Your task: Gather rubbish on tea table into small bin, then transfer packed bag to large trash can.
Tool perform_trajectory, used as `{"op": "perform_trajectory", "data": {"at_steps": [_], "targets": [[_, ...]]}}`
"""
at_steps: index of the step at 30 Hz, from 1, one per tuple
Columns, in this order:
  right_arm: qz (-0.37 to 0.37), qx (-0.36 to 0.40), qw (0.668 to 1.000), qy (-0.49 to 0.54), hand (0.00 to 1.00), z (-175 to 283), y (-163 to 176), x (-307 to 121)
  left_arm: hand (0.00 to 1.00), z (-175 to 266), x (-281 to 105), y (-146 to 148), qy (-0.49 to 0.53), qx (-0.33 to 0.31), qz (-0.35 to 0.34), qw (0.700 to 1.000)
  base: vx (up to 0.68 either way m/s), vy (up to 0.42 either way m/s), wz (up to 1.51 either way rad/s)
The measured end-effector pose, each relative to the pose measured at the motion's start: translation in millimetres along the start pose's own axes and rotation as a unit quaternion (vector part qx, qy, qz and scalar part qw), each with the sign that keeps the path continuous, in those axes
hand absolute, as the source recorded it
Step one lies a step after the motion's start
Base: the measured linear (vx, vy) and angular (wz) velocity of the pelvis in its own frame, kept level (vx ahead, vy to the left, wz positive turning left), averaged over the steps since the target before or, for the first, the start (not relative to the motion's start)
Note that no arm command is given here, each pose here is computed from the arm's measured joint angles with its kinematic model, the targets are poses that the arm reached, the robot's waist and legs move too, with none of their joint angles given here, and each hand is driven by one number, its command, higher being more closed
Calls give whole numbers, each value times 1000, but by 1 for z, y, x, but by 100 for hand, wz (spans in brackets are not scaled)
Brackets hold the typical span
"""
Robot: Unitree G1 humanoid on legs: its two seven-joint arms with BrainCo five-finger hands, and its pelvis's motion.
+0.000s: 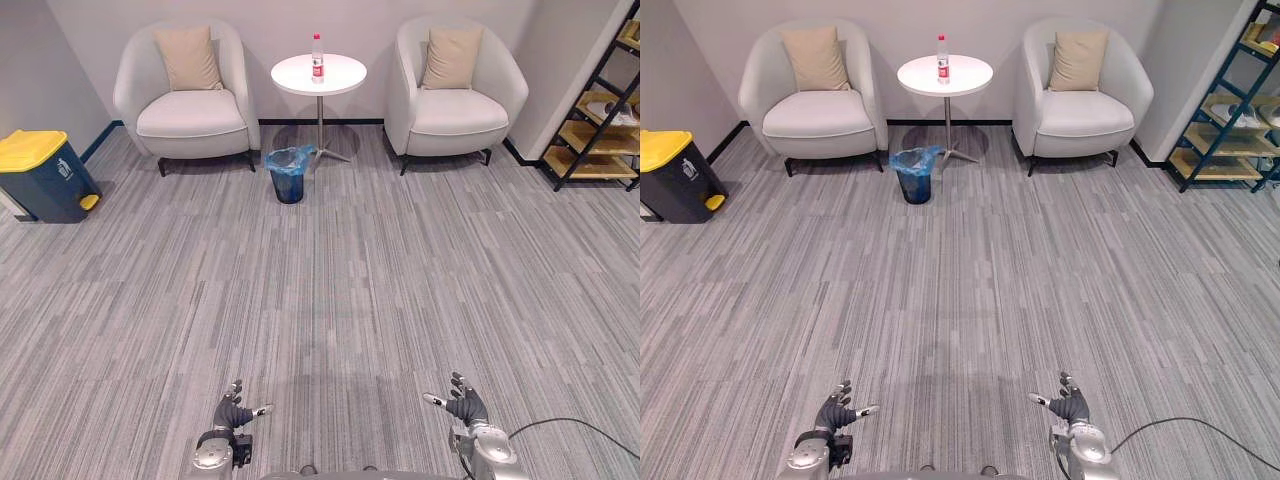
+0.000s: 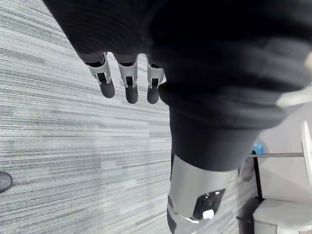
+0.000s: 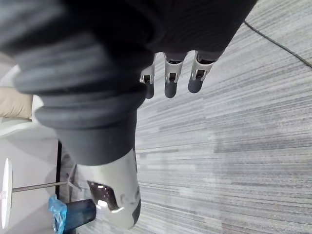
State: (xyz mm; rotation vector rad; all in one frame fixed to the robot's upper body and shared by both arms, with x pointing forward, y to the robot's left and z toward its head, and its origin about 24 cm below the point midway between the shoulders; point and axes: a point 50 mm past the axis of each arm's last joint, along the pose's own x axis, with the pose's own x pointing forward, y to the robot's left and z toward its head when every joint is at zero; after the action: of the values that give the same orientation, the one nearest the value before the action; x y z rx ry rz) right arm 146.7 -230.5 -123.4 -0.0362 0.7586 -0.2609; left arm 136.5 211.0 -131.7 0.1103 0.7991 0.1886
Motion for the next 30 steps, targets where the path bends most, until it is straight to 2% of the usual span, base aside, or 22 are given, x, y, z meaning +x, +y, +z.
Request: {"op": "perform_trajectory", "data": {"at_steps": [8,30], "targets": [[-4,1,999,32,0,-13,-2,-2,0,-12,-2,4,26,-9,9,1000,-14,-17,-4],[-14,38,998,44,0,-19,0,-4,0,-19,-5,-8,39,-11,-8,999,-20,-15,-2]]}}
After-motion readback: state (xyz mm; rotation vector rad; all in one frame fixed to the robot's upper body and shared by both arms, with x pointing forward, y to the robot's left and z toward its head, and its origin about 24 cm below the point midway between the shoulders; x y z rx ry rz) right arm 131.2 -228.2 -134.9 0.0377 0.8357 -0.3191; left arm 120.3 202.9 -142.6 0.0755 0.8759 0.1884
